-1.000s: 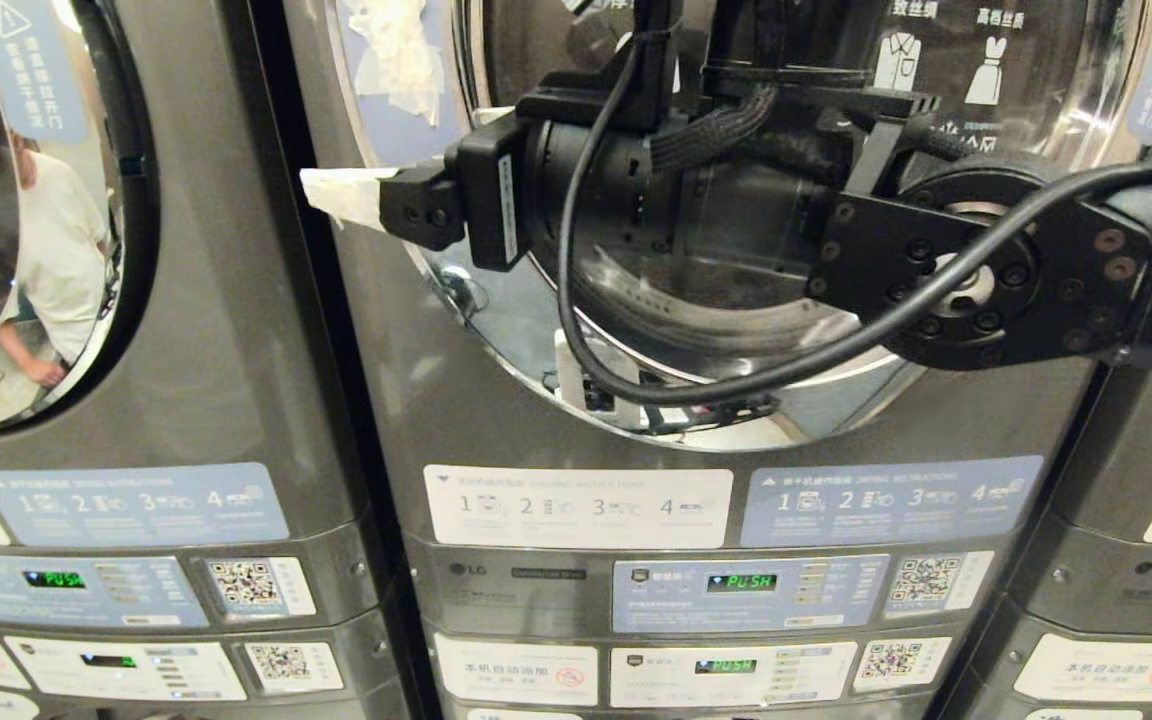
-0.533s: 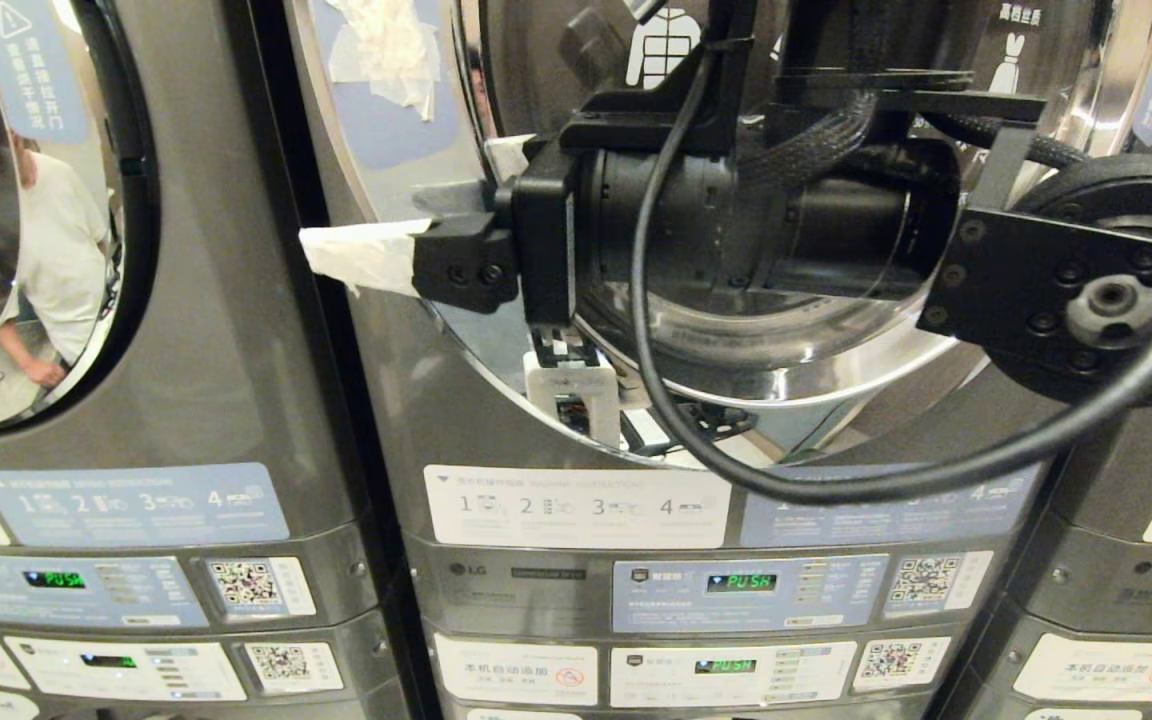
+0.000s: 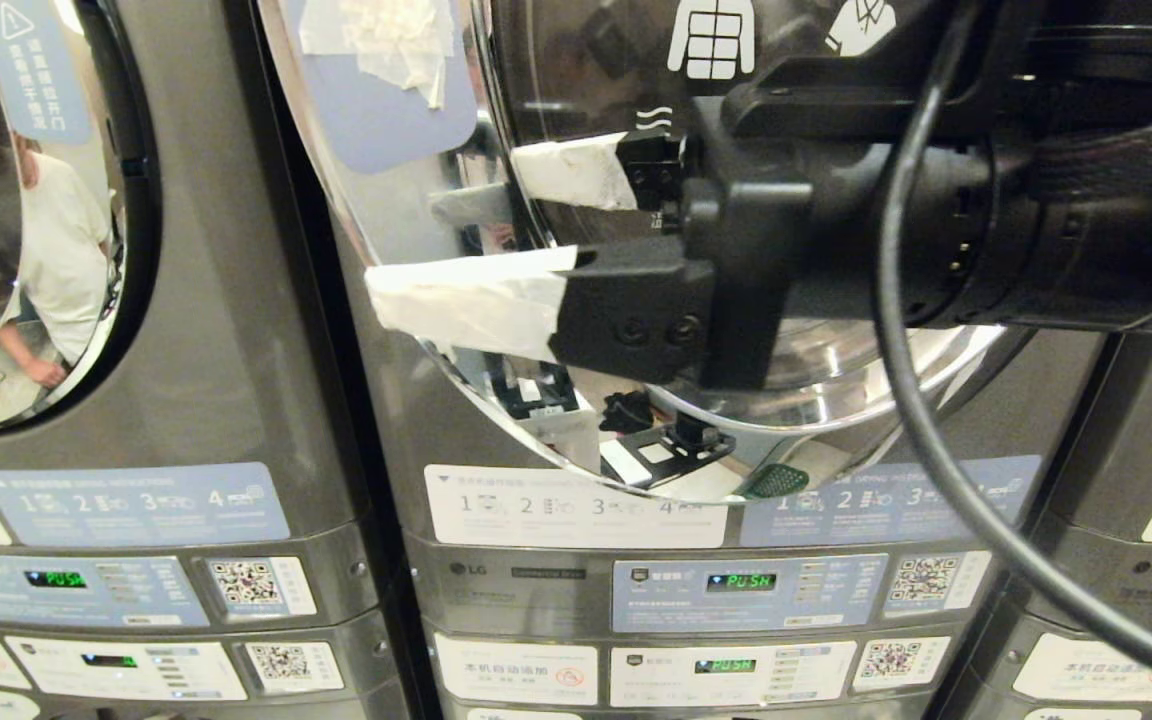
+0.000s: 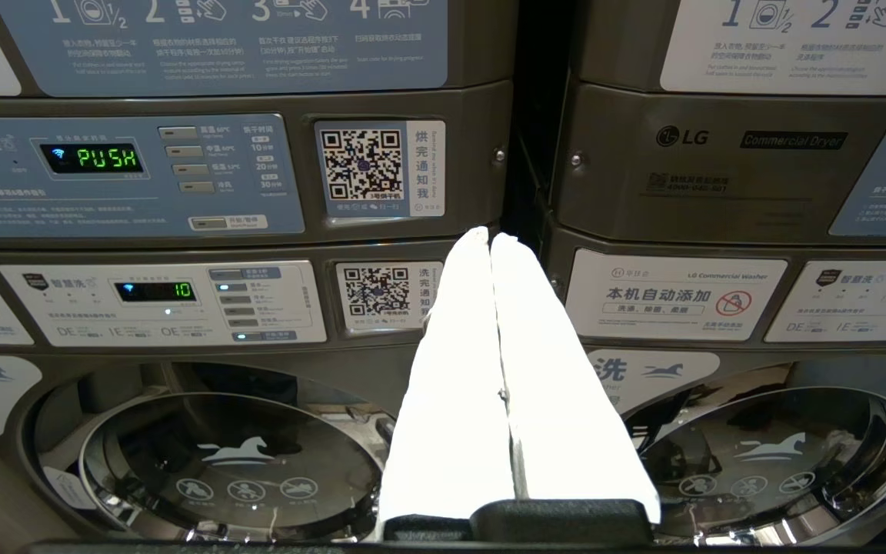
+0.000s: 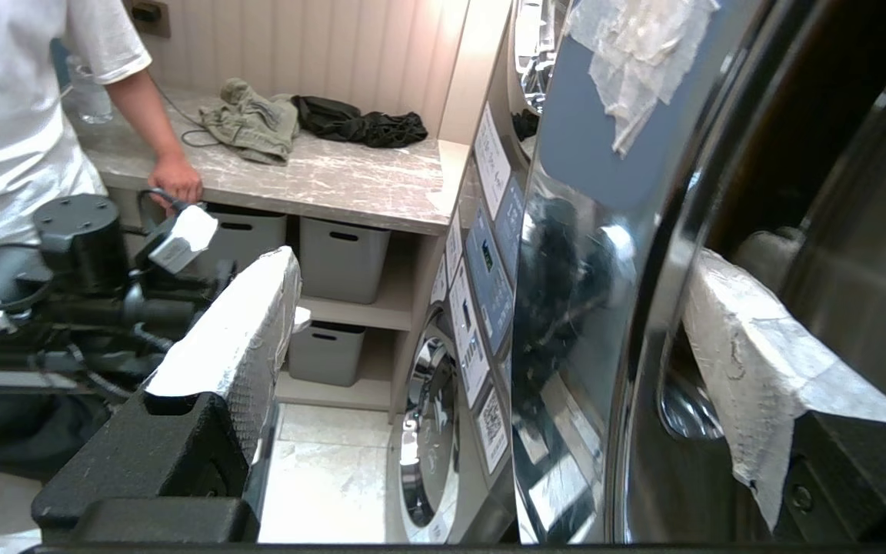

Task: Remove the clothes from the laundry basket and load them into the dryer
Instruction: Open the dryer

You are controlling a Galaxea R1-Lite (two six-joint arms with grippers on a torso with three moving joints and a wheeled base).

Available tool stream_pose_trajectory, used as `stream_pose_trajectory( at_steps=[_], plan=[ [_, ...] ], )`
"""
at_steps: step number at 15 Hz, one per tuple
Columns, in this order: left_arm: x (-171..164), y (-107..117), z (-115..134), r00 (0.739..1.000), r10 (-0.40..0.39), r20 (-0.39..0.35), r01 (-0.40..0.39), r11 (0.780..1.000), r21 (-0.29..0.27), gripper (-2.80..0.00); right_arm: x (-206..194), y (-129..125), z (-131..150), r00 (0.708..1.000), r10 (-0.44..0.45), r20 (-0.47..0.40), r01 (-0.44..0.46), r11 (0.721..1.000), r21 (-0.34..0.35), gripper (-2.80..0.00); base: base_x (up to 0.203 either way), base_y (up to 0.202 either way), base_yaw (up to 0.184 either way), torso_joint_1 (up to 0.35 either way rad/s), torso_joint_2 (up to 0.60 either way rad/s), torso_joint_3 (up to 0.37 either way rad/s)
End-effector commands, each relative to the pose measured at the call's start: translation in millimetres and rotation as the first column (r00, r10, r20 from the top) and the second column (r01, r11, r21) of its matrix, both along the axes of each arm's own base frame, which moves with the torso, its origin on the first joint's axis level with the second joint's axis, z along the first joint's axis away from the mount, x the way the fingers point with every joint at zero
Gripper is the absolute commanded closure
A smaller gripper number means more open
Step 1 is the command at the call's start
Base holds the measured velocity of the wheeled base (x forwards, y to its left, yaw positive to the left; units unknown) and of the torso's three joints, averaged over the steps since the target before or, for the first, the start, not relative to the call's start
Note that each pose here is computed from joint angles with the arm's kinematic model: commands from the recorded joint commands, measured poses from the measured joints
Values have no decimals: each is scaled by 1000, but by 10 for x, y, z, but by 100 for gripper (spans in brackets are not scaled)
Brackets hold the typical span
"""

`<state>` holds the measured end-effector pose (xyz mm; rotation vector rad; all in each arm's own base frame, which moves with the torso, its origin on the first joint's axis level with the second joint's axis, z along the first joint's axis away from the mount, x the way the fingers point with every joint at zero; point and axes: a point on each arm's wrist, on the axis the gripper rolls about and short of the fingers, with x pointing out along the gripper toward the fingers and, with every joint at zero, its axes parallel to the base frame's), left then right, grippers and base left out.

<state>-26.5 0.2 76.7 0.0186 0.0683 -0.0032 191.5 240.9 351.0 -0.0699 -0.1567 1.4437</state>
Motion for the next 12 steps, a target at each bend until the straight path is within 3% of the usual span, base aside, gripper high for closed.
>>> stream_pose_trajectory(
  at_steps=[1,6,12],
  plan=[
    [0,0,-1,1000,-1,-1,1,1000,0,0,-171,-174,98,1000,9,23,-9,1000,24,-280,0,0,0,0,0,0],
    [0,0,-1,1000,1,-1,-1,1000,0,0,-513,-542,136,999,-2,34,0,999,44,-280,0,0,0,0,0,0],
    [0,0,-1,1000,1,-1,-1,1000,0,0,-1034,-1242,221,983,-179,52,171,977,126,-280,0,0,0,0,0,0]
  ],
)
